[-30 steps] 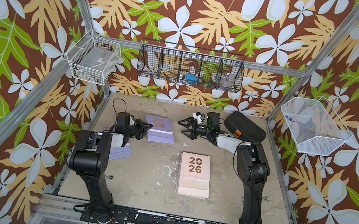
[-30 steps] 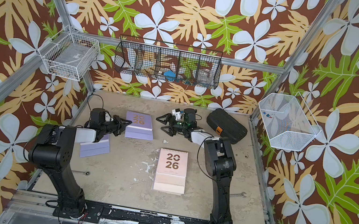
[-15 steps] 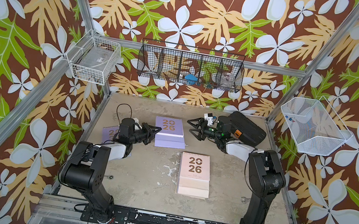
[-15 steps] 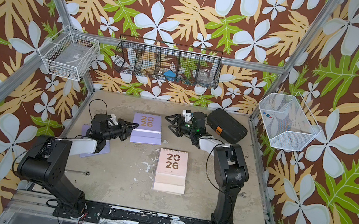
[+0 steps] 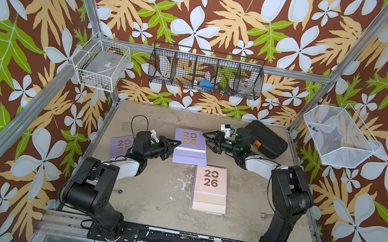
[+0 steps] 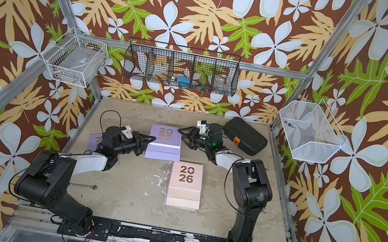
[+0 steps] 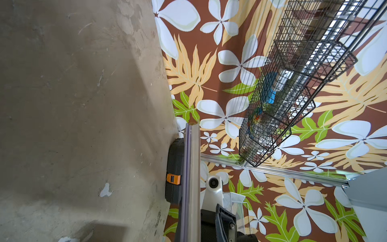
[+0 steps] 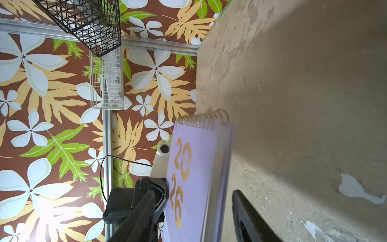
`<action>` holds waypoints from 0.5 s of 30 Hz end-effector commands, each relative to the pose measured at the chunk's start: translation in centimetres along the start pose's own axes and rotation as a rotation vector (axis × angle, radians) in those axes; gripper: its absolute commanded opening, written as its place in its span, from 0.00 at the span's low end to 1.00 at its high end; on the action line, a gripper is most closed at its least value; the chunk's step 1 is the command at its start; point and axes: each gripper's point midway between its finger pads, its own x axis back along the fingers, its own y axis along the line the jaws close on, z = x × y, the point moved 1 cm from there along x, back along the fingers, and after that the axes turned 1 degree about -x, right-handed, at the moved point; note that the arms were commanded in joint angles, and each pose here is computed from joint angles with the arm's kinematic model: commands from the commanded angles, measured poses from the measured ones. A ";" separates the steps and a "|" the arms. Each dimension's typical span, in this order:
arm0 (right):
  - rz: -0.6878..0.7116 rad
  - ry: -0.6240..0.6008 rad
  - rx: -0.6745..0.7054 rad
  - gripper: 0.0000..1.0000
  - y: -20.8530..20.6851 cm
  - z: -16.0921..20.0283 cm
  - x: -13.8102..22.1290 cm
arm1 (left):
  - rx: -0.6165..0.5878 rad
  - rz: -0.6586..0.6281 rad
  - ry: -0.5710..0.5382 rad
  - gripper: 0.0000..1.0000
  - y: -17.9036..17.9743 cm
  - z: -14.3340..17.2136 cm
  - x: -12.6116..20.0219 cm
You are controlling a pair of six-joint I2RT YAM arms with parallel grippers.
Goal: Stack the calendars
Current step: Place the calendar at the calendar.
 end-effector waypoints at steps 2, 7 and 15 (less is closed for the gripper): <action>-0.038 -0.005 0.029 0.49 1.2 0.2 0.4 | -0.048 0.072 0.002 0.00 -2.0 0.6 0.1; -0.046 -0.007 0.030 0.32 1.5 0.6 0.7 | -0.047 0.077 0.012 0.00 -2.2 1.2 0.2; -0.060 -0.008 0.039 0.18 2.0 1.4 1.3 | -0.038 0.093 0.027 0.00 -2.4 2.3 0.3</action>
